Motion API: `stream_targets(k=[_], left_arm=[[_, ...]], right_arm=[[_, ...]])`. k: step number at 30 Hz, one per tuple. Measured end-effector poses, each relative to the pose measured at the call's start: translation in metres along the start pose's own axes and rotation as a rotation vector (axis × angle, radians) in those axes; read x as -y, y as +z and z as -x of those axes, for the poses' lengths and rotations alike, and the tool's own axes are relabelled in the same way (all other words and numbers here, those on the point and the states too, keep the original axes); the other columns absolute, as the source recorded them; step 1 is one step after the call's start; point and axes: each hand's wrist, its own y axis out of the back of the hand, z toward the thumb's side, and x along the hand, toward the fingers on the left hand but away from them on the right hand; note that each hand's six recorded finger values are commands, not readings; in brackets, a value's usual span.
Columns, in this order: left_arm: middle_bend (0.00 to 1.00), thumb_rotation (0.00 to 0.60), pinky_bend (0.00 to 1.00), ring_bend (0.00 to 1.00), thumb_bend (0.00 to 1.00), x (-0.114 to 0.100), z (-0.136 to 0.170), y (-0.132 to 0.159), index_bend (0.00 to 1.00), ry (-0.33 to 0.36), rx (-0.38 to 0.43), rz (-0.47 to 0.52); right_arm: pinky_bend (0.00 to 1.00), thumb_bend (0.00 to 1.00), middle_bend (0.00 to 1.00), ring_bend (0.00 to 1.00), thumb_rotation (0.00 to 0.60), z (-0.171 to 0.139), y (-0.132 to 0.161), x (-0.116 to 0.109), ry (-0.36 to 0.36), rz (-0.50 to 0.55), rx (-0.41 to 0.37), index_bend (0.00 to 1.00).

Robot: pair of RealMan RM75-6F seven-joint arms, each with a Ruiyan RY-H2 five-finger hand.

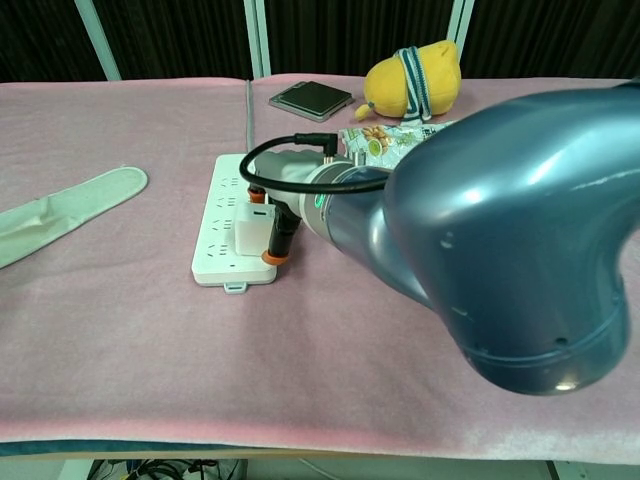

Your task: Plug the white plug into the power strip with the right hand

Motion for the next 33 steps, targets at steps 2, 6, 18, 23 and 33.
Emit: stream_targets(k=[2, 6, 18, 23, 33], left_arm=[[0.0, 0.6, 0.13, 0.0, 0.22, 0.0, 0.0, 0.0, 0.11, -0.001, 0.0, -0.001], [0.0, 0.6, 0.13, 0.0, 0.22, 0.0, 0.0, 0.0, 0.11, -0.001, -0.002, -0.004], [0.0, 0.6, 0.13, 0.0, 0.22, 0.001, 0.0, 0.001, 0.11, -0.005, -0.003, -0.006], [0.0, 0.6, 0.13, 0.0, 0.22, 0.001, 0.0, 0.001, 0.11, -0.006, -0.004, -0.005], [0.0, 0.6, 0.14, 0.0, 0.22, 0.001, 0.0, 0.001, 0.11, -0.006, -0.001, -0.008]], right_arm=[[0.29, 0.22, 0.29, 0.35, 0.6, -0.002, 0.0, -0.004, -0.006, 0.01, -0.002, 0.39], [0.29, 0.22, 0.29, 0.34, 0.6, -0.005, -0.001, -0.013, -0.02, 0.025, -0.008, 0.39], [0.29, 0.22, 0.36, 0.41, 0.6, -0.016, -0.009, -0.037, -0.053, 0.041, -0.002, 0.41], [0.31, 0.24, 0.48, 0.52, 0.6, -0.021, -0.013, -0.047, -0.058, 0.026, 0.007, 0.49], [0.39, 0.23, 0.61, 0.62, 0.6, -0.028, -0.022, -0.063, -0.073, 0.017, 0.042, 0.67]])
